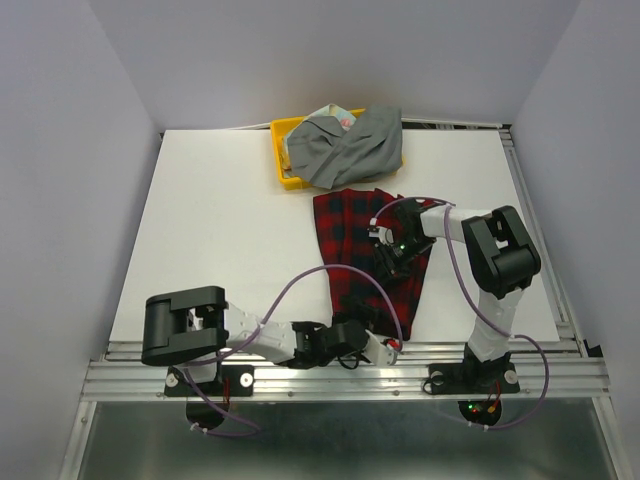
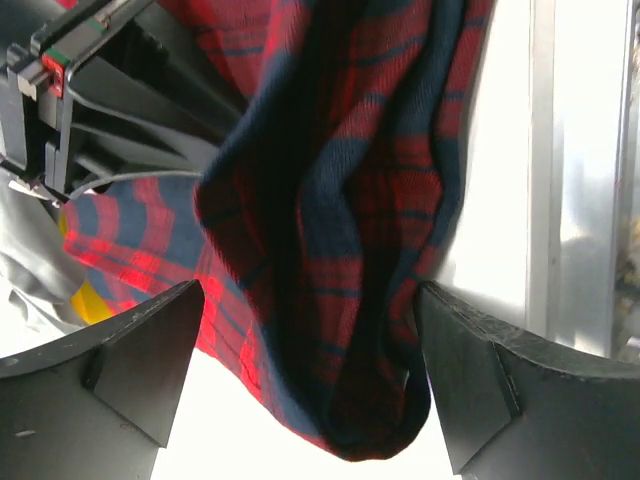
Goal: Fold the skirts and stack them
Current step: Fold the skirt
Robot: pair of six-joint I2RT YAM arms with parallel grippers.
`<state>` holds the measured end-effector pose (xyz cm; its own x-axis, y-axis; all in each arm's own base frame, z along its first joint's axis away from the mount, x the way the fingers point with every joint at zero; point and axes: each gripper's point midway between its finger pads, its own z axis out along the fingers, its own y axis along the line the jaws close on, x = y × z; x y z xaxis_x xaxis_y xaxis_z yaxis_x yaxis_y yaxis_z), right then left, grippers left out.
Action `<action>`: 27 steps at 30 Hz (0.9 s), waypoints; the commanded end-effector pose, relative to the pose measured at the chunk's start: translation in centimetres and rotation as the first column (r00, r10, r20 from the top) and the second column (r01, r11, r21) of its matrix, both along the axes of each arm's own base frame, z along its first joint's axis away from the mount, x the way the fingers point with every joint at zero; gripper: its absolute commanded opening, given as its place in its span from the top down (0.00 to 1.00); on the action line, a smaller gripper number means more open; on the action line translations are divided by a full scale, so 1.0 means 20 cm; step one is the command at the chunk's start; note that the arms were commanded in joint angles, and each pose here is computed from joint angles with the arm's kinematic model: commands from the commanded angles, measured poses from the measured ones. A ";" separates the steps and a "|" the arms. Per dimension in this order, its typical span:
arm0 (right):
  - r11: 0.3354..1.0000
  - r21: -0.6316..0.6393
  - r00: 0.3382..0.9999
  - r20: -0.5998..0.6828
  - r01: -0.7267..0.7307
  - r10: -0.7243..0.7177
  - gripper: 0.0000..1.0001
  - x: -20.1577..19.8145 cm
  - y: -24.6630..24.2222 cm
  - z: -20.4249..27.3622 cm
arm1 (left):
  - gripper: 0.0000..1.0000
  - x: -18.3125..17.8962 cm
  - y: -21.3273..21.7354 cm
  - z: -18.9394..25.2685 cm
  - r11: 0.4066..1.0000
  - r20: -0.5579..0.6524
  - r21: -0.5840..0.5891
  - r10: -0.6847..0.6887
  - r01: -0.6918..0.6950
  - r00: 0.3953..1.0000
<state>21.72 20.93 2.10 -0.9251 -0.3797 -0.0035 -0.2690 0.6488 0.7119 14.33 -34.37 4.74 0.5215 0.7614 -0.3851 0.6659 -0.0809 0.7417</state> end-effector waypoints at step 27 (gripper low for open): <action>0.988 -0.139 0.757 0.653 0.073 0.036 0.27 1.03 -0.07 0.48 | 1.00 -0.36 0.06 0.21 0.996 -0.425 0.047 -0.049 0.076 0.904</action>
